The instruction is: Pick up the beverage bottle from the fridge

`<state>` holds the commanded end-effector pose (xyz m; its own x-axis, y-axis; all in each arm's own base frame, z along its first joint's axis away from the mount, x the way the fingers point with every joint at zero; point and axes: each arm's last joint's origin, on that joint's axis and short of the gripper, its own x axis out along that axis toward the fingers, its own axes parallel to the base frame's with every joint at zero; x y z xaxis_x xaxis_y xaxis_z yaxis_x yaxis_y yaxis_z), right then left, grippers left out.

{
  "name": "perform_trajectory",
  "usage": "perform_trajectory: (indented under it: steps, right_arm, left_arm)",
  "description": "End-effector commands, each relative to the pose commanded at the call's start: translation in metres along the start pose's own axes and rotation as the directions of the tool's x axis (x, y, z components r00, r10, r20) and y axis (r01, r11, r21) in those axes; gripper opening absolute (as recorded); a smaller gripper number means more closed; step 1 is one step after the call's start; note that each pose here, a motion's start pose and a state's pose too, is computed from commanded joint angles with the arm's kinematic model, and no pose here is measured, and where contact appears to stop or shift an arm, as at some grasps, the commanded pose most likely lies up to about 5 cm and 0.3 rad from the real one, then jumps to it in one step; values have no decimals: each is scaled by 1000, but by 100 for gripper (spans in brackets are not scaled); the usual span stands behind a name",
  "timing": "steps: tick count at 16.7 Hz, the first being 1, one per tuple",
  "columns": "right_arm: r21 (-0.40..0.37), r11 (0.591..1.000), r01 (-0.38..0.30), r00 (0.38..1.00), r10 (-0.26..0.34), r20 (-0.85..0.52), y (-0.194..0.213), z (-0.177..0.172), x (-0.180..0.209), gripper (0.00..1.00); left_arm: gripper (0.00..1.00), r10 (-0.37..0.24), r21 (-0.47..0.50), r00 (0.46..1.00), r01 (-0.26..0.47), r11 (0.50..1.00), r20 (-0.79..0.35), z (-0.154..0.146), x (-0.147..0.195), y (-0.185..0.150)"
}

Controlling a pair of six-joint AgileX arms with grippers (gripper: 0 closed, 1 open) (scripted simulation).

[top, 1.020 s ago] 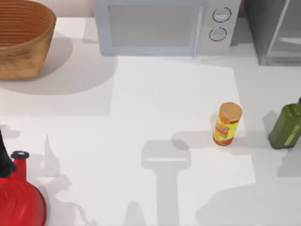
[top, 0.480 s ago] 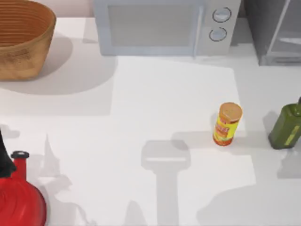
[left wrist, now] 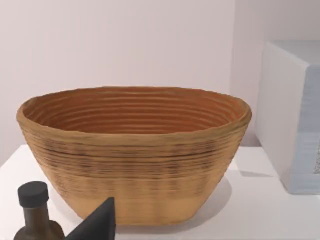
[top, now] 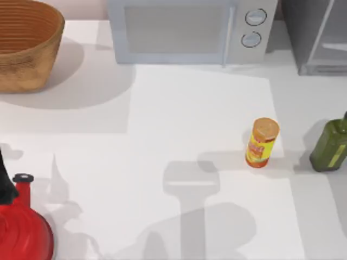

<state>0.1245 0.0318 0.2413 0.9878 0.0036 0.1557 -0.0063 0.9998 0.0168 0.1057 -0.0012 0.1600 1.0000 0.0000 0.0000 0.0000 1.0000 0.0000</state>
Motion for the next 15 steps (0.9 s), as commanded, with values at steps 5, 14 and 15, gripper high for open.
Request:
perform_trajectory:
  steps: [5,14,15]
  right_arm:
    - [43,999,-3,998,6,-70,76,13,42,0]
    - [-33,999,-4,984,-2,-179,276,-83,-8,0]
    - [-34,999,-2,985,-4,-175,290,-94,-23,0]
  left_arm:
    - [100,0,0,1000,0,1000,0,0,0,0]
    - [100,0,0,1000,0,1000,0,0,0,0]
    - [100,0,0,1000,0,1000,0,0,0,0]
